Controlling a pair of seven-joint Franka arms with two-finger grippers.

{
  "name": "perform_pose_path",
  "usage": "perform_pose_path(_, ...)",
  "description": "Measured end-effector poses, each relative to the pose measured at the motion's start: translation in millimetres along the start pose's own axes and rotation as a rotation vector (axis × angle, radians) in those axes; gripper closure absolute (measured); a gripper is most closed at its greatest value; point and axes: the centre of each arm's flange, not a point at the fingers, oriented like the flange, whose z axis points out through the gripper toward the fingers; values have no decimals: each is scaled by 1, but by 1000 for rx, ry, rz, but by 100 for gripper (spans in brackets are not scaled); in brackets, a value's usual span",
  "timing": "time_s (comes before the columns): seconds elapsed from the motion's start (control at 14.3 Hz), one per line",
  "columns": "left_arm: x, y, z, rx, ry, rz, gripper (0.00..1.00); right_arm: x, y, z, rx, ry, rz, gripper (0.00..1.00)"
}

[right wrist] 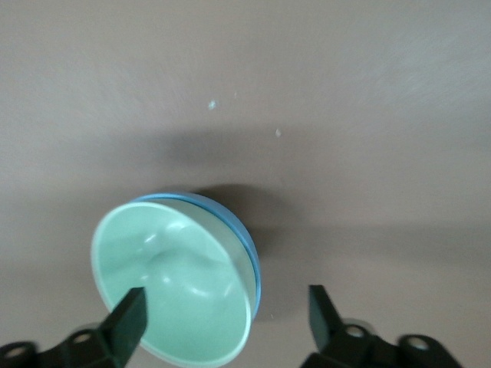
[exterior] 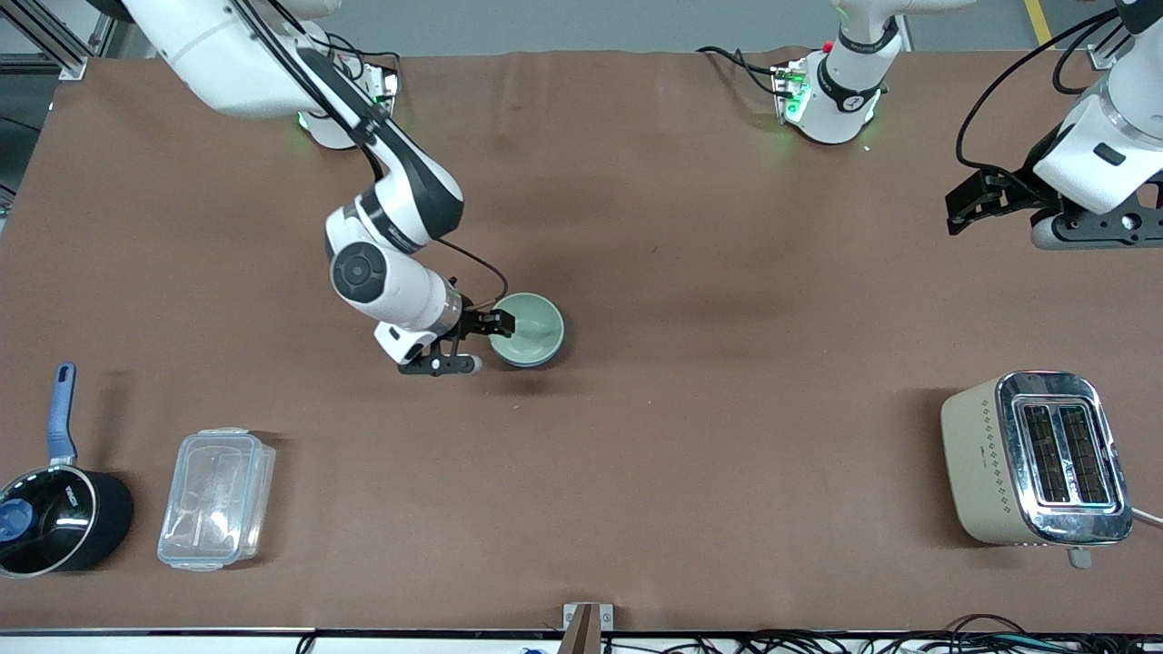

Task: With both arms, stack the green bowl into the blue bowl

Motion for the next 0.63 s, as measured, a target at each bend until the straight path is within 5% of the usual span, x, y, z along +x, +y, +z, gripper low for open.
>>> perform_pose_path(0.35, -1, -2, -5, -13, 14, 9, 0, 26, 101, -199, -95, 150, 72, 0)
perform_pose_path(0.63, -1, -5, -7, -18, 19, 32, 0, 22, 207, -281, -143, 218, 53, 0)
